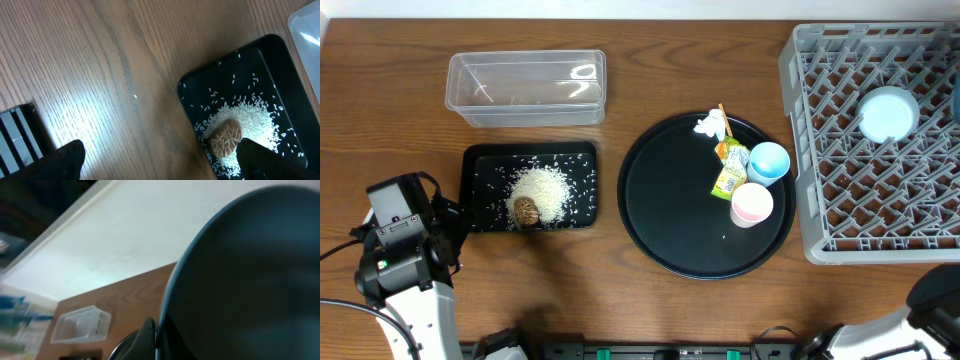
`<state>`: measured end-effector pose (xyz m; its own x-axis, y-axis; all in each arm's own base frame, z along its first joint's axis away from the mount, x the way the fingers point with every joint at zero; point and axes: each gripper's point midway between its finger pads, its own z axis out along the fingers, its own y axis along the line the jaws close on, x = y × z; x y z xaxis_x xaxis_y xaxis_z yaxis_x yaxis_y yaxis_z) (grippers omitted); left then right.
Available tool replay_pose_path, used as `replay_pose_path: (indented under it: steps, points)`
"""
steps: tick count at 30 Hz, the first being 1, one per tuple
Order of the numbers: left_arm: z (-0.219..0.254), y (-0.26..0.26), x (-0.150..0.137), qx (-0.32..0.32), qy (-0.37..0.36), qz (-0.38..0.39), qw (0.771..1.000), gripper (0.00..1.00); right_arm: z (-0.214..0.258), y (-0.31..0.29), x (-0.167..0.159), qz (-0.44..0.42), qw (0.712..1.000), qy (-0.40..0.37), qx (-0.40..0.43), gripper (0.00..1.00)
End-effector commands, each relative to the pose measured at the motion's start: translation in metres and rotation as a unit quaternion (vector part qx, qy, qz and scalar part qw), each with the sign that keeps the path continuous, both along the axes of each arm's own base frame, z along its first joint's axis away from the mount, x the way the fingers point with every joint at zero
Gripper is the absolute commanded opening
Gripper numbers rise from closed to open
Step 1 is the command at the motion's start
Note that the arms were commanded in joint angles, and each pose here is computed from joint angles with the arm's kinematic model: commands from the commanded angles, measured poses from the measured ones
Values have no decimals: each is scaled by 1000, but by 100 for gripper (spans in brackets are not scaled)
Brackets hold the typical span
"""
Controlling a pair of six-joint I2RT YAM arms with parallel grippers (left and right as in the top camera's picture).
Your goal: Sort waste into correct bins and load items into the dishwasher rack
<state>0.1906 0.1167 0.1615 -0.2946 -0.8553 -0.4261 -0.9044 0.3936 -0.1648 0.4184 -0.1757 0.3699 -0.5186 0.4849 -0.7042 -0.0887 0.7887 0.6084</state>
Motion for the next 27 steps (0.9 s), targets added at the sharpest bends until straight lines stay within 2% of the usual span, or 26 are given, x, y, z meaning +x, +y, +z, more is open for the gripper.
replay_pose_path:
  steps: [1, 6, 17, 27]
  points:
    - [0, 2, -1, 1, 2, 8, 1000, 98, -1, 2, 7, 69, 996, -52, 18, 1]
    - [0, 2, -1, 1, 2, 8, 1000, 98, -14, -12, 19, 108, 989, -89, 58, 1]
    - [0, 2, -1, 1, 2, 7, 1000, 98, -44, -44, 25, 90, 989, -77, 93, 1]
    - [0, 2, -1, 1, 2, 7, 1000, 98, -71, -46, 35, 108, 983, -69, 133, 1]
